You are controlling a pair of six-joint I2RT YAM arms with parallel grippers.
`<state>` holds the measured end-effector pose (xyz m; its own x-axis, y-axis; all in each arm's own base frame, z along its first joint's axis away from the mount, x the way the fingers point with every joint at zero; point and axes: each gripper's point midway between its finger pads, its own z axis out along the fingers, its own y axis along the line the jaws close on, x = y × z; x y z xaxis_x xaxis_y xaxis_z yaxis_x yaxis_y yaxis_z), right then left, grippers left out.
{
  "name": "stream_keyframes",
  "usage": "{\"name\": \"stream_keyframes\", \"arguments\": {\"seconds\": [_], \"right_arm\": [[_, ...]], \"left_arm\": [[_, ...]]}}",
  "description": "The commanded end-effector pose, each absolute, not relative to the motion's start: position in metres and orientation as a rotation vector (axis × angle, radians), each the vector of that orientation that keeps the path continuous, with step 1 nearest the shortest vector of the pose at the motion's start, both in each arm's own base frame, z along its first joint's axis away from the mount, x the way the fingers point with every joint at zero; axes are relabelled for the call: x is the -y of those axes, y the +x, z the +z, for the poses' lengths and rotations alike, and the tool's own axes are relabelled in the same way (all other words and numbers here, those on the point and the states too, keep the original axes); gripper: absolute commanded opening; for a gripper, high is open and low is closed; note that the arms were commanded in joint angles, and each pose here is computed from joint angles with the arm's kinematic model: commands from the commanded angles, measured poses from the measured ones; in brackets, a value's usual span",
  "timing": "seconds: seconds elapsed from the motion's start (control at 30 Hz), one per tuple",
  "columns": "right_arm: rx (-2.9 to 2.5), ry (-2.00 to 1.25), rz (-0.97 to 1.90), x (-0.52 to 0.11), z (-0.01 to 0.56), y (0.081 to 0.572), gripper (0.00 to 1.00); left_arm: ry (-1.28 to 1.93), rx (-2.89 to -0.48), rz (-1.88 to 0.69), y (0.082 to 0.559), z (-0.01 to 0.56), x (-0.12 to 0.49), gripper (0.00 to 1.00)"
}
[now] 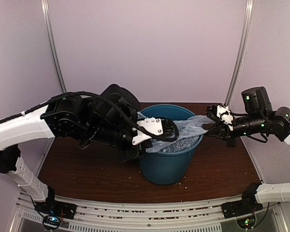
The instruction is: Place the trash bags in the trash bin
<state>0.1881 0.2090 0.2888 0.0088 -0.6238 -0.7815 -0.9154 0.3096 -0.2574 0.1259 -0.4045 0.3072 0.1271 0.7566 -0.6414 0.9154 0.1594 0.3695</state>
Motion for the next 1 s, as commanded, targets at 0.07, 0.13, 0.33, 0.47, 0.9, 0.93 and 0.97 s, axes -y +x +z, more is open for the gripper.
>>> {"name": "stream_keyframes", "arguments": {"seconds": [0.07, 0.13, 0.33, 0.47, 0.9, 0.93, 0.97], "right_arm": [[-1.622, -1.444, 0.502, -0.209, 0.301, 0.161, 0.00], [-1.589, -1.472, 0.537, -0.207, 0.303, 0.148, 0.00], [-1.584, -1.573, 0.563, -0.201, 0.278, 0.131, 0.00], [-1.593, -1.587, 0.553, -0.199, 0.261, 0.129, 0.00], [-1.670, -1.575, 0.386, -0.194, 0.207, 0.158, 0.00], [-1.677, -1.573, 0.380, -0.194, 0.204, 0.161, 0.00], [-1.683, -1.567, 0.377, -0.195, 0.203, 0.163, 0.00]], "left_arm": [[1.631, -1.655, -0.374, 0.104, 0.311, 0.381, 0.00], [1.621, -1.659, -0.408, 0.097, 0.310, 0.375, 0.00], [1.615, -1.716, -0.455, 0.084, 0.283, 0.367, 0.00], [1.618, -1.736, -0.473, 0.079, 0.258, 0.370, 0.00], [1.482, -1.775, -0.372, 0.100, 0.210, 0.367, 0.00], [1.474, -1.775, -0.356, 0.103, 0.208, 0.367, 0.00], [1.474, -1.777, -0.347, 0.104, 0.205, 0.367, 0.00]]}}
